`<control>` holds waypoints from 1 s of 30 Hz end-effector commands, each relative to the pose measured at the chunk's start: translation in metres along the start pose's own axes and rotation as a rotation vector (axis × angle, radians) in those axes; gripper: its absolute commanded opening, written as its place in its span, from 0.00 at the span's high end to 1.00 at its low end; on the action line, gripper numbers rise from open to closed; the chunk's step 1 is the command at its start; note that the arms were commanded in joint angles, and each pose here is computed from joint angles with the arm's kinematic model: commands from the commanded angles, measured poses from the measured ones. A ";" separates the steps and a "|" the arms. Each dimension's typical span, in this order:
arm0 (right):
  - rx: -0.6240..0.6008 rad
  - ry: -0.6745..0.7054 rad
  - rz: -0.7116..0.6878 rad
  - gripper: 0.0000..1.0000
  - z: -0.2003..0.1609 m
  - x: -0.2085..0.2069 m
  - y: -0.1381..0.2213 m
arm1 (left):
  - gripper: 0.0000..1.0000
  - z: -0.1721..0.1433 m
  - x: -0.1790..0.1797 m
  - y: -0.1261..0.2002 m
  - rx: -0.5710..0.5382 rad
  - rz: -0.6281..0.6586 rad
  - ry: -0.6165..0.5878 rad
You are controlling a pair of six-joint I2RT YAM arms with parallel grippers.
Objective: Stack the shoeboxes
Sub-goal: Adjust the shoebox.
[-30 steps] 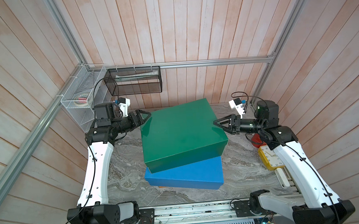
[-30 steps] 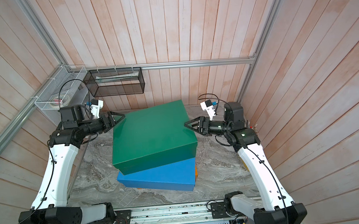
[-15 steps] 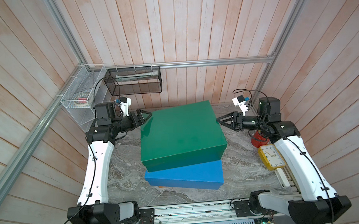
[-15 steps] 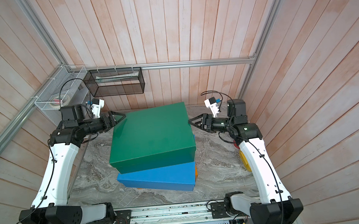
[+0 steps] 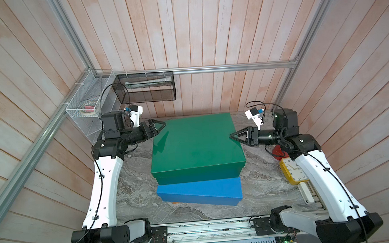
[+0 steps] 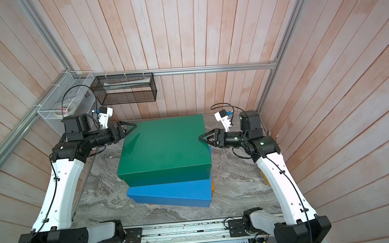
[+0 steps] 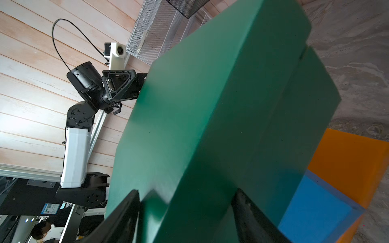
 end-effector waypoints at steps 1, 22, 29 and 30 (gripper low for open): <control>-0.023 -0.006 0.009 0.31 -0.010 0.009 0.008 | 0.10 -0.002 -0.006 -0.013 0.033 -0.066 -0.008; -0.074 -0.062 -0.087 0.37 -0.040 0.006 0.023 | 0.12 -0.014 -0.032 -0.017 0.072 -0.119 -0.017; -0.043 -0.092 -0.075 0.38 -0.047 0.010 0.026 | 0.12 -0.017 -0.044 -0.007 0.072 -0.131 -0.014; -0.041 -0.100 -0.079 0.38 -0.049 0.008 0.026 | 0.12 -0.018 -0.044 -0.006 0.074 -0.132 -0.013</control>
Point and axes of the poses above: each gripper's point midway between its finger pads, its own y axis back along the fingers, its own x axis along the line the jaws close on, z = x × y, the point moved 7 cm from there along y, back along the fingers, and after that the axes turned 10 degrees about -y, right-handed, at the moved point
